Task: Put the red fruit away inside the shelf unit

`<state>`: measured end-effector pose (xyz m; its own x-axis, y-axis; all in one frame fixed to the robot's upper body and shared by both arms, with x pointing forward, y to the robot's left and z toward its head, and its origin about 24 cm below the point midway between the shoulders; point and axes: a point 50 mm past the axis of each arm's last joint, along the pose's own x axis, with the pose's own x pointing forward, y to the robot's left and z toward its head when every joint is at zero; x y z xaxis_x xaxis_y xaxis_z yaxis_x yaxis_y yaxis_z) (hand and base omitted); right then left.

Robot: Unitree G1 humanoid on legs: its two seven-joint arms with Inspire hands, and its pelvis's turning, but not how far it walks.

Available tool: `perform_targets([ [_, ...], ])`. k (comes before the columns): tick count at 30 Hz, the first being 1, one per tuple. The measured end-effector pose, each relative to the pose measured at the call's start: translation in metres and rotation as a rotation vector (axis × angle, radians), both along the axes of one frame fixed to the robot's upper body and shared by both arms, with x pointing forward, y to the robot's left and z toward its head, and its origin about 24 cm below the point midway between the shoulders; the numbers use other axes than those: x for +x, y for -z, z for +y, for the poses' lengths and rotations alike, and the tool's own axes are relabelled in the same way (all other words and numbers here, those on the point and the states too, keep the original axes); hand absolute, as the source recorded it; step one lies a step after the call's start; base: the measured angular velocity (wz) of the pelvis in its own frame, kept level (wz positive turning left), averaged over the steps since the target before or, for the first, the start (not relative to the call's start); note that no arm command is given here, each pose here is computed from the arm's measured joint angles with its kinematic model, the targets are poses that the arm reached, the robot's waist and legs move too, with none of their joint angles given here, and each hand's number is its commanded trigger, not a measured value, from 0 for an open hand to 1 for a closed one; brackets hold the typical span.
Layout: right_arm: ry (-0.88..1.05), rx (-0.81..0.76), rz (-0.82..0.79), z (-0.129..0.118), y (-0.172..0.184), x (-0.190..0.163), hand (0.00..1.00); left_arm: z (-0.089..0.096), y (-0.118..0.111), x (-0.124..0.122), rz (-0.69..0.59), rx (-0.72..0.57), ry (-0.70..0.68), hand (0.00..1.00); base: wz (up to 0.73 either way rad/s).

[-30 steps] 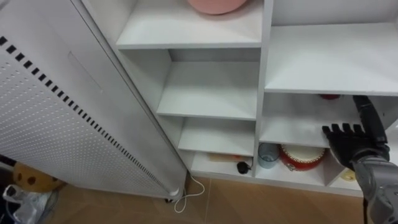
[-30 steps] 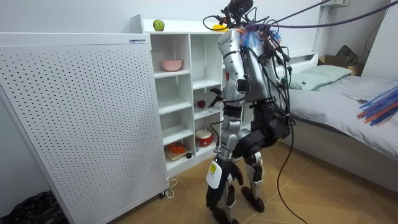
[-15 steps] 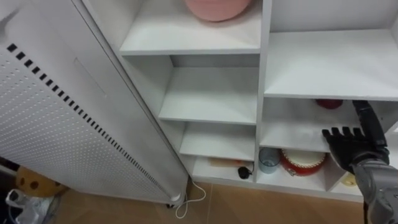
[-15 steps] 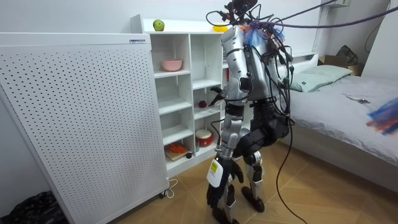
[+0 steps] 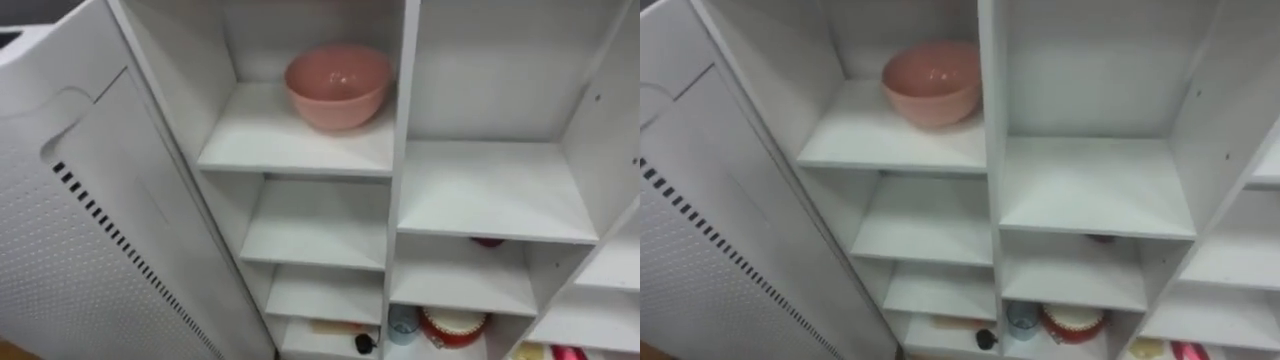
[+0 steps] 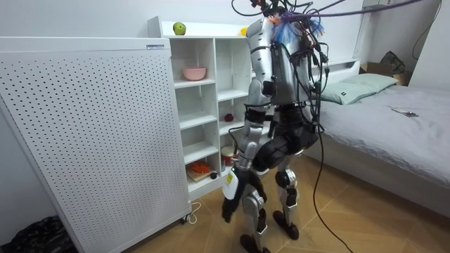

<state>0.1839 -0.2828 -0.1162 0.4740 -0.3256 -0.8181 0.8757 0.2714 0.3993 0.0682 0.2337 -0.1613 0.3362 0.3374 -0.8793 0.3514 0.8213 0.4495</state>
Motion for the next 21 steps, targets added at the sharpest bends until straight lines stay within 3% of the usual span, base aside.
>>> perform_targets([
  [6, -0.264, -0.045, 0.235, 0.019, 0.035, -0.078, 0.00, 0.005, 0.000, -0.014, -0.014, 0.034, -0.023, 0.00, 0.07],
  [10, -0.475, -0.099, 0.304, 0.025, 0.040, -0.093, 0.00, 0.011, -0.001, -0.022, -0.001, 0.074, -0.023, 0.00, -0.02],
  [16, -0.550, -0.062, 0.278, 0.038, 0.044, -0.093, 0.00, 0.012, -0.003, -0.018, -0.025, 0.085, -0.029, 0.00, 0.00],
  [21, -0.632, -0.061, 0.324, 0.044, 0.048, -0.106, 0.00, 0.014, -0.005, -0.010, -0.068, 0.077, -0.126, 0.00, 0.00],
])
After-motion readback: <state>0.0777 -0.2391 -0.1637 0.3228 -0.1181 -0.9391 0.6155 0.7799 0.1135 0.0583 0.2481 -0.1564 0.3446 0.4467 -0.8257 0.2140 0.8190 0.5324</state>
